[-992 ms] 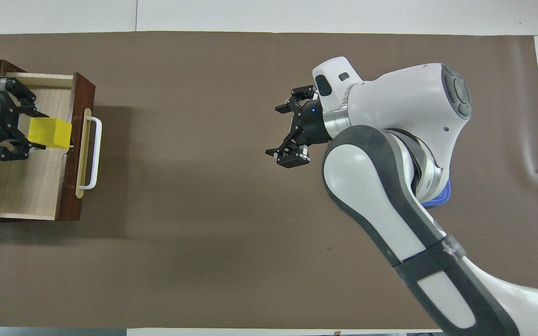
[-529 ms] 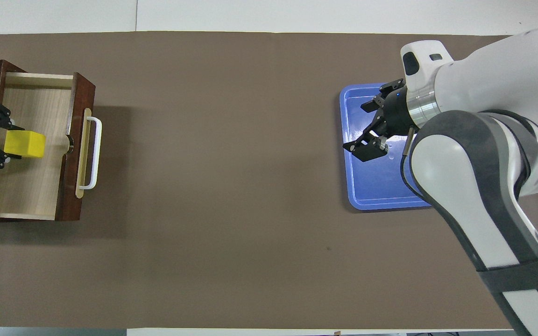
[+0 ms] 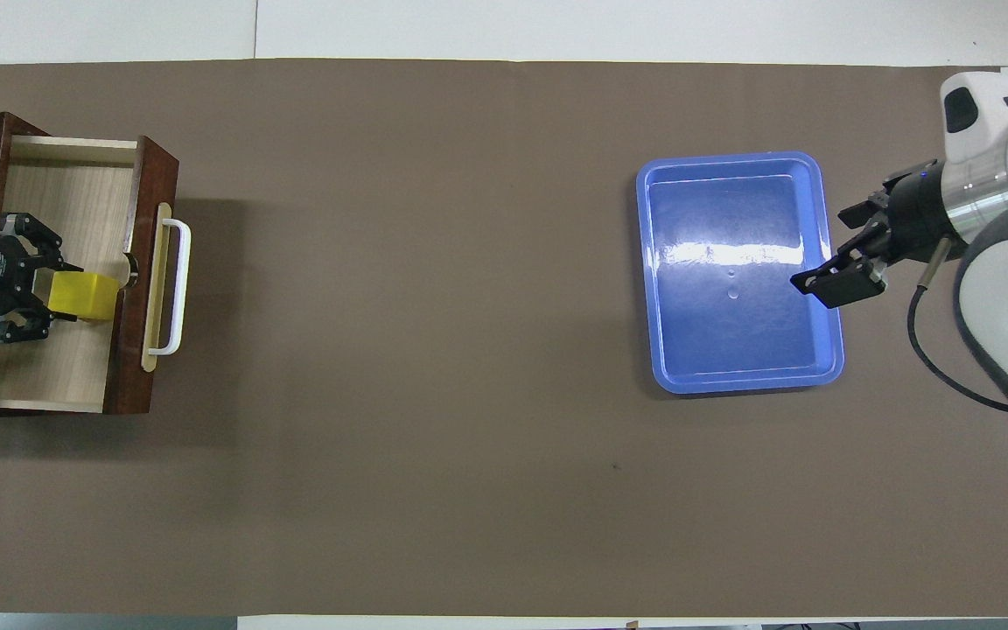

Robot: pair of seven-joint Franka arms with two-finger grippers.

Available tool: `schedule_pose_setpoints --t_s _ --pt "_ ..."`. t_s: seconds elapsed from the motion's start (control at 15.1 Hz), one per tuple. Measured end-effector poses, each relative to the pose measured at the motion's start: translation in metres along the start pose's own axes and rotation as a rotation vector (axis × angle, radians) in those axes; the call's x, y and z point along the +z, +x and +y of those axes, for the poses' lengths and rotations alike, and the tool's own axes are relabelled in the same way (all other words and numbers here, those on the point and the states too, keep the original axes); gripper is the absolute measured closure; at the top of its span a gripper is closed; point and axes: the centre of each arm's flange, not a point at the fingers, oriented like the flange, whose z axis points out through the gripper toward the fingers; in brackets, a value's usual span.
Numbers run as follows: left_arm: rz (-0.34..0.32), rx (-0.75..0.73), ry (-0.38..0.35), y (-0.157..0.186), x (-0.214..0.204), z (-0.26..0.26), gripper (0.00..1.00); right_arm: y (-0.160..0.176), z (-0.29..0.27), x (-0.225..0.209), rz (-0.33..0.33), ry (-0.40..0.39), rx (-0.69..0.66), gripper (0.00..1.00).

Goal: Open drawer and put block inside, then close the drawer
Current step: 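Release the block in the drawer while the right gripper returns to rest, then push the drawer shut with the left gripper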

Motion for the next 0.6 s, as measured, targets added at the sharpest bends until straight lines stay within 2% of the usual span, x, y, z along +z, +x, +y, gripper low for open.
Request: schedule_pose_setpoints --t_s 0.07,0.13,0.4,0.6 --pt "0.001 0.009 -0.003 0.000 -0.001 0.000 0.44 -0.009 0.005 -0.005 -0.013 -0.005 0.024 0.00" --pt "0.002 0.016 -0.008 0.000 -0.003 0.000 0.37 -0.017 0.008 -0.010 -0.027 -0.015 0.062 0.00" --pt "0.001 0.034 -0.023 -0.011 -0.039 0.011 0.00 -0.034 0.007 -0.021 -0.074 -0.022 0.270 0.00" --pt "-0.004 0.019 -0.004 -0.065 -0.073 0.029 0.00 -0.043 0.003 -0.030 -0.115 -0.053 0.430 0.00"
